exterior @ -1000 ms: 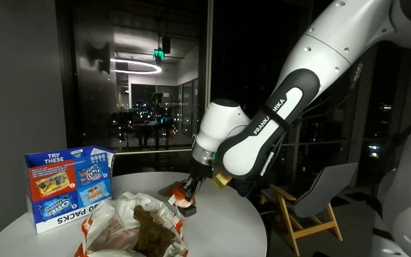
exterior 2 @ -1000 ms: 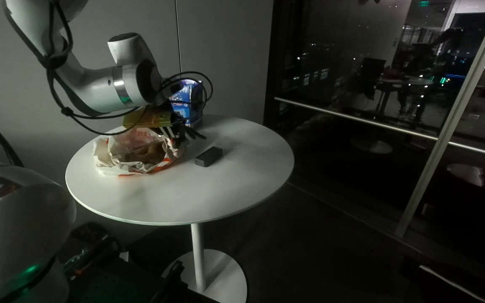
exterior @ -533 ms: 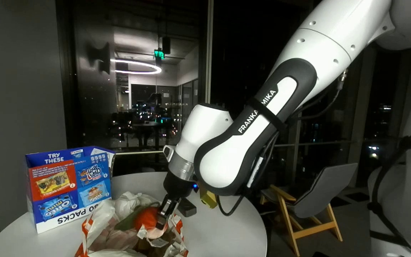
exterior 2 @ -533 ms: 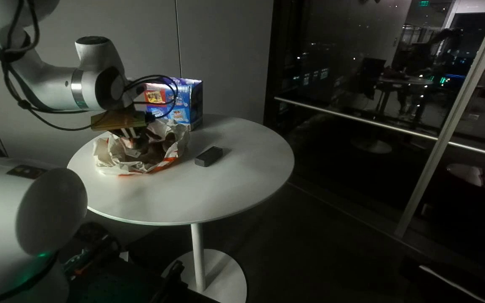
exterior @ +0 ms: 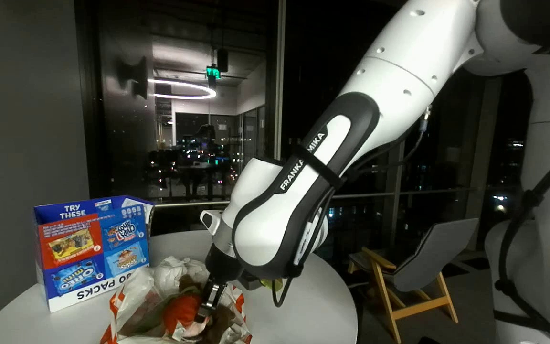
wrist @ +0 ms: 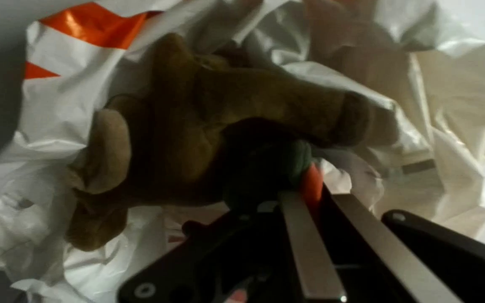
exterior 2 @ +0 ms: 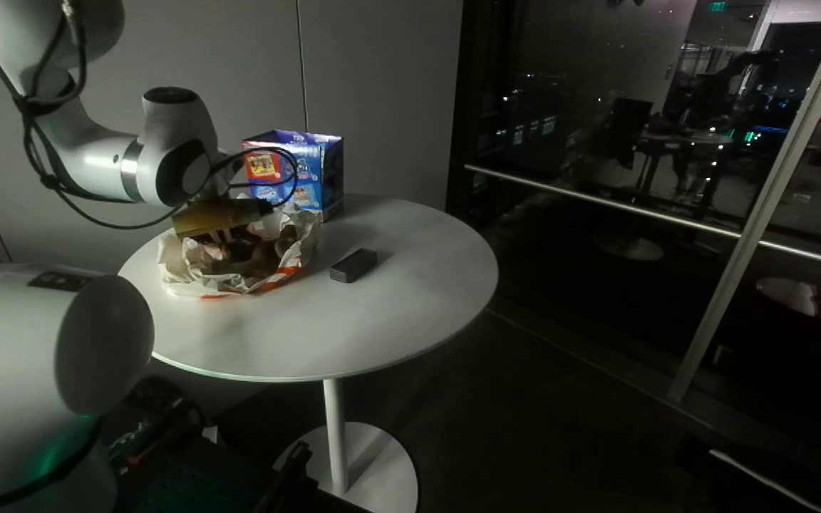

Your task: Put the objects on the table inside the bag

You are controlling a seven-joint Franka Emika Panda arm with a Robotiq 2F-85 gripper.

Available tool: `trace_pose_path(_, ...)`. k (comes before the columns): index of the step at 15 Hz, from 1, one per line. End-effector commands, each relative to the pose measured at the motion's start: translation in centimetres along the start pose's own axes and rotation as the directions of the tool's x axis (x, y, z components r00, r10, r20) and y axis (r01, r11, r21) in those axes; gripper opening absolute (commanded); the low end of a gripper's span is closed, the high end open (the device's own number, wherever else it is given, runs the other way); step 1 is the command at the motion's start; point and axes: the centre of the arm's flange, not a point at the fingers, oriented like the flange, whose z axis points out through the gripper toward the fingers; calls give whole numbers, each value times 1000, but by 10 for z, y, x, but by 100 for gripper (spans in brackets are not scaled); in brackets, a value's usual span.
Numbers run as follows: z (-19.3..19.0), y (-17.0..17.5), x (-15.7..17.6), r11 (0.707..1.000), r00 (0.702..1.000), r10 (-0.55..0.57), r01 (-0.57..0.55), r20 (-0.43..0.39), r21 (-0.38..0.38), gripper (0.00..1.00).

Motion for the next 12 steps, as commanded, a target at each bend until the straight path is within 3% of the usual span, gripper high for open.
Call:
trace_pose_path(1, 33, 28, 0, 995, 997, -64, 61, -34, -80, 6)
trace_pose_path(5, 47, 30, -4, 993, 993, -118, 118, -15, 6, 8)
trace_pose_path(6, 47, 27, 0, 993, 993, -119, 119, -16, 20, 38)
trace_pose_path(8, 42, 24, 6, 991, 991, -129, 130, -22, 17, 44)
trace_pose_path(12, 27, 29, 7, 981, 990, -126, 116, -59, -154, 73)
